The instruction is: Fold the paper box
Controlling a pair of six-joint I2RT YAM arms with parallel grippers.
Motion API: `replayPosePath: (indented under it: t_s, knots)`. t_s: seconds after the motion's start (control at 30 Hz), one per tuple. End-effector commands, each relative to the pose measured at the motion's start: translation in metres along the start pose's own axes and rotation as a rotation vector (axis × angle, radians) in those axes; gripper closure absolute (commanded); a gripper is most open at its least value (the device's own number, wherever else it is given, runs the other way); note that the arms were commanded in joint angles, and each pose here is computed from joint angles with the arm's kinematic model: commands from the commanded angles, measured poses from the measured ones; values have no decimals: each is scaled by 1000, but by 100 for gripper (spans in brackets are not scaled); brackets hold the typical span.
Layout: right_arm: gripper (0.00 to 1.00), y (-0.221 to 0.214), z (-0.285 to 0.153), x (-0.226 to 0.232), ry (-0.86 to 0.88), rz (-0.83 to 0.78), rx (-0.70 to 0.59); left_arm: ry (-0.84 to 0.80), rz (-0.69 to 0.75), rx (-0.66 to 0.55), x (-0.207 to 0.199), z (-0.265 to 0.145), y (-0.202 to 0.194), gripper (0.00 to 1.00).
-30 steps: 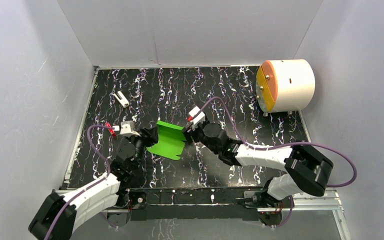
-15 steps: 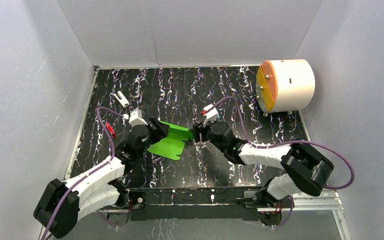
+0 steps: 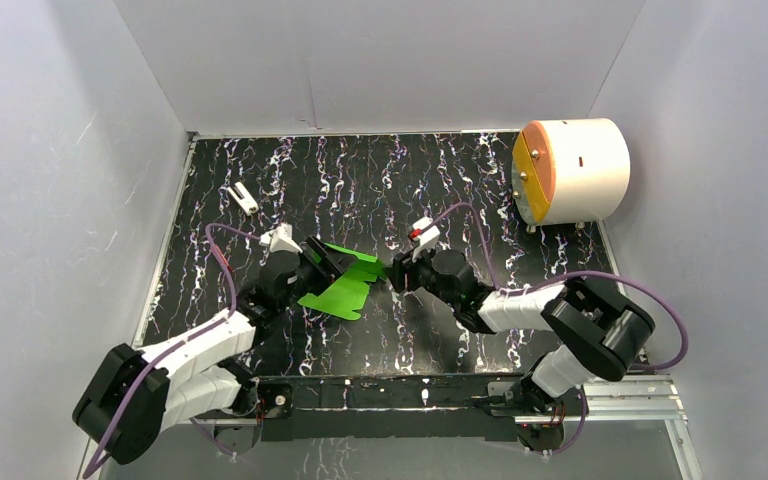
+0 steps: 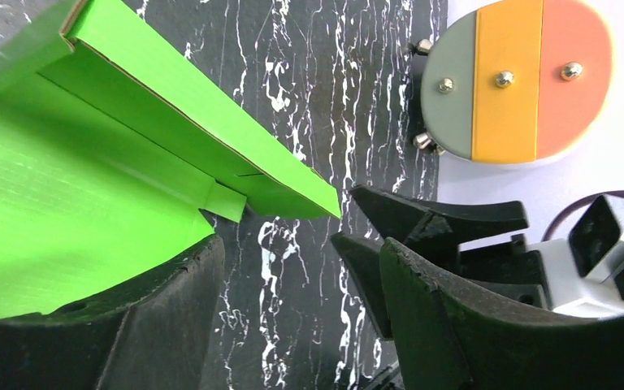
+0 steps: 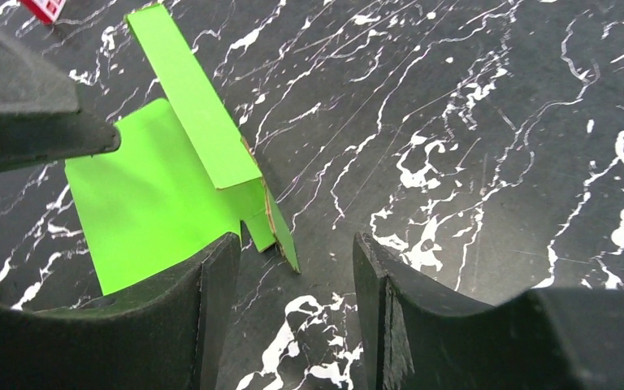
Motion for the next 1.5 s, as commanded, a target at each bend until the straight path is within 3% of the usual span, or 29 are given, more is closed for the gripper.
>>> replayPosePath:
  t_s: [0.0, 0.27, 0.57, 0.83, 1.23, 1.47]
  knots:
    - [39, 7, 7, 11, 119, -28, -77, -82, -91, 1, -20, 6, 6, 35]
    - [50, -5, 21, 8, 155, -60, -107, -91, -133, 12, -24, 22, 2, 44]
    - [69, -12, 29, 5, 174, -96, -114, -150, -163, 42, -38, 33, -6, 52]
    - [85, -17, 30, 5, 179, -101, -99, -125, -185, -1, -37, 46, -7, 66]
    - [95, -20, 29, 7, 204, -117, -78, -96, -174, -25, -30, 58, -11, 75]
    - [99, -21, 28, 8, 211, -125, -69, -72, -89, -61, -24, 57, -8, 91]
Point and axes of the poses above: each gripper's point midway between its finger pads, its own z axis out along the fingers, its own x axis along the line the jaws close on, y = z × x, the point moved 5 cm from there along -z, back along the fingers, and after that the axes turned 15 degrees about z, right-handed, at the moved point
